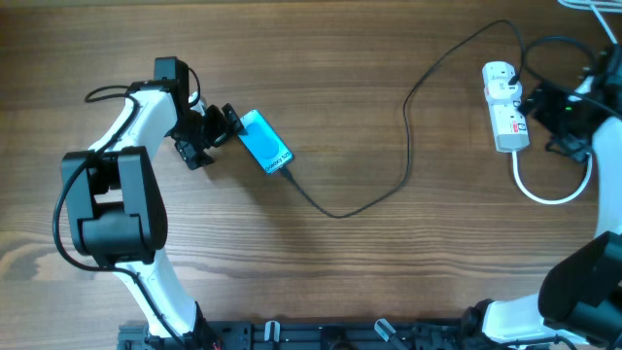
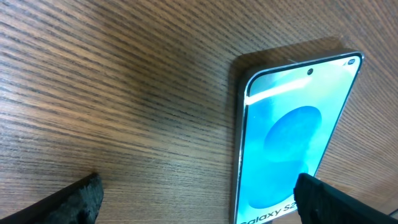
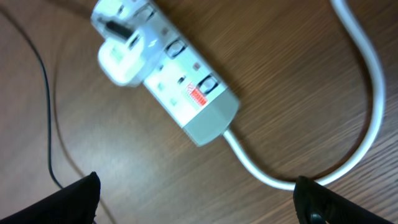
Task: Plug charger to phone and switch on socket
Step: 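Move the right gripper over the power strip's switch, then press the power strip switch down with the right gripper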
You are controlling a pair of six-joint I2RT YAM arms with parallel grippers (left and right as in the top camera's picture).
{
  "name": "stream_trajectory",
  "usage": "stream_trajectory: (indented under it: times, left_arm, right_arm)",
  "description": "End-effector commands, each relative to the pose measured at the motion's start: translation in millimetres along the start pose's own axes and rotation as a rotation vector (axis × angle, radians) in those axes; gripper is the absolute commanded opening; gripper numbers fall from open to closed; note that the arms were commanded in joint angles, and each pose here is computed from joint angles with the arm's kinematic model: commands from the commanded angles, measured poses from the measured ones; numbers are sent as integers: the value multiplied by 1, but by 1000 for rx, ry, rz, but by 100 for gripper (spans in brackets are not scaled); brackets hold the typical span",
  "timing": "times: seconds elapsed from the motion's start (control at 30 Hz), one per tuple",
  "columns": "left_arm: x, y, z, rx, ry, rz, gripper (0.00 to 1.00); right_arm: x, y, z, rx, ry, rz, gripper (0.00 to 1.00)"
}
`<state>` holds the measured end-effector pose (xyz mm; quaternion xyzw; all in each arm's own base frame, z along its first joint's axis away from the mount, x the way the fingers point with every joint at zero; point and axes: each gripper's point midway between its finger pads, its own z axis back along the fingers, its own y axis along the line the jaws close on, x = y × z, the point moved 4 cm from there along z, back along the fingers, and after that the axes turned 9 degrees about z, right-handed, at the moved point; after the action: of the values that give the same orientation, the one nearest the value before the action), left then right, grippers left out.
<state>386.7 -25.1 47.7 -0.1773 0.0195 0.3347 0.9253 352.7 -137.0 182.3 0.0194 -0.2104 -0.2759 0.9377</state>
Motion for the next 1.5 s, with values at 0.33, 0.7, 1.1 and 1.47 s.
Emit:
stream_trajectory:
  times: [0.33,0.7,1.1,1.47]
  left_arm:
    - [-2,32,-28,120,30,41,100]
    - [-2,32,-28,120,30,40,100]
    - [-2,32,-28,120,29,40,100]
    - [-2,32,-28,120,29,40,100]
  right_arm:
    - [39,-26,-70,45,-70,-85,100]
    - [27,-46,-152,-39,-1,-60,100]
    - [31,-35,-153,44,-14,-39,100]
    - [34,-31,-155,80,-28,-38,100]
